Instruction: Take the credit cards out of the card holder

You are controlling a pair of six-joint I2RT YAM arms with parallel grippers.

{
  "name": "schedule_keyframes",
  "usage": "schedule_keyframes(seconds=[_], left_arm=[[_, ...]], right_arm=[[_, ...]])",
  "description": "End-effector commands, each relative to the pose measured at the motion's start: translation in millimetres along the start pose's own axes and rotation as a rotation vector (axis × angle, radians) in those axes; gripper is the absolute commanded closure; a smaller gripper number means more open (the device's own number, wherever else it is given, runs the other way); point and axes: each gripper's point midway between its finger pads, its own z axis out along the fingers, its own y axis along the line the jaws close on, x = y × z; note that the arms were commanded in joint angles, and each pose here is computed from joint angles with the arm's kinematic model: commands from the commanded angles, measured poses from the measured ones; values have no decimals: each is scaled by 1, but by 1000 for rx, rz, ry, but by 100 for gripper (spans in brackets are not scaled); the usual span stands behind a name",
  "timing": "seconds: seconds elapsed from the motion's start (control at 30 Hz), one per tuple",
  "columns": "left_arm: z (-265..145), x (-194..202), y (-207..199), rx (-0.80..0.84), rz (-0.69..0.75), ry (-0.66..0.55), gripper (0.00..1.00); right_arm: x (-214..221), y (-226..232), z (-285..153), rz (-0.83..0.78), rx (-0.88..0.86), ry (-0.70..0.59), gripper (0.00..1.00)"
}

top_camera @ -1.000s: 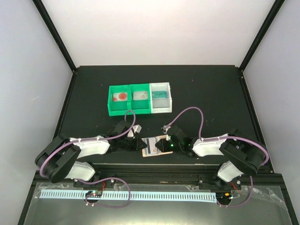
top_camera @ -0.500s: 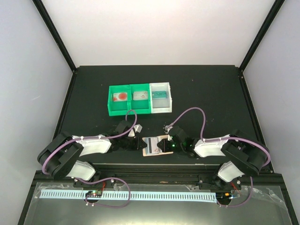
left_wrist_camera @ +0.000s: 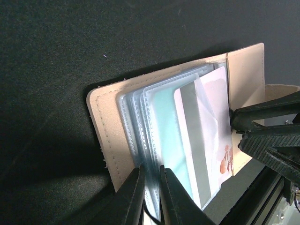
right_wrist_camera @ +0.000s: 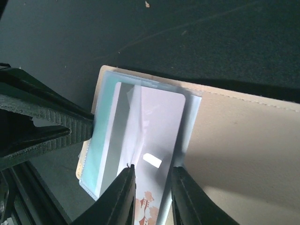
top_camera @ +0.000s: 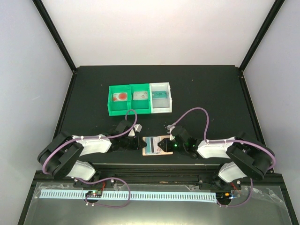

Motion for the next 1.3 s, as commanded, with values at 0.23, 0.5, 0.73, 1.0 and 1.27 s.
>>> schedule_keyframes(seconds=[0.23,0.5,0.73,1.0,1.27], left_arm=[[-2,3,11,-54,-14,2,87],[0,3,13,-58,-19,7,87],[0,5,17,-80,-17,8,85],[-1,5,21,-99,-18,8,85],[-10,-5,3,-62,-8,-14,82]], right_arm=[[1,-1,10,38,-38,16,77],[4,-4,12,68,-59,23,82],[1,-14,7,113,-66,1,98],[-1,-23,-5,130,-64,-22,99],[-6,-21,-20,131,-68,-42,99]])
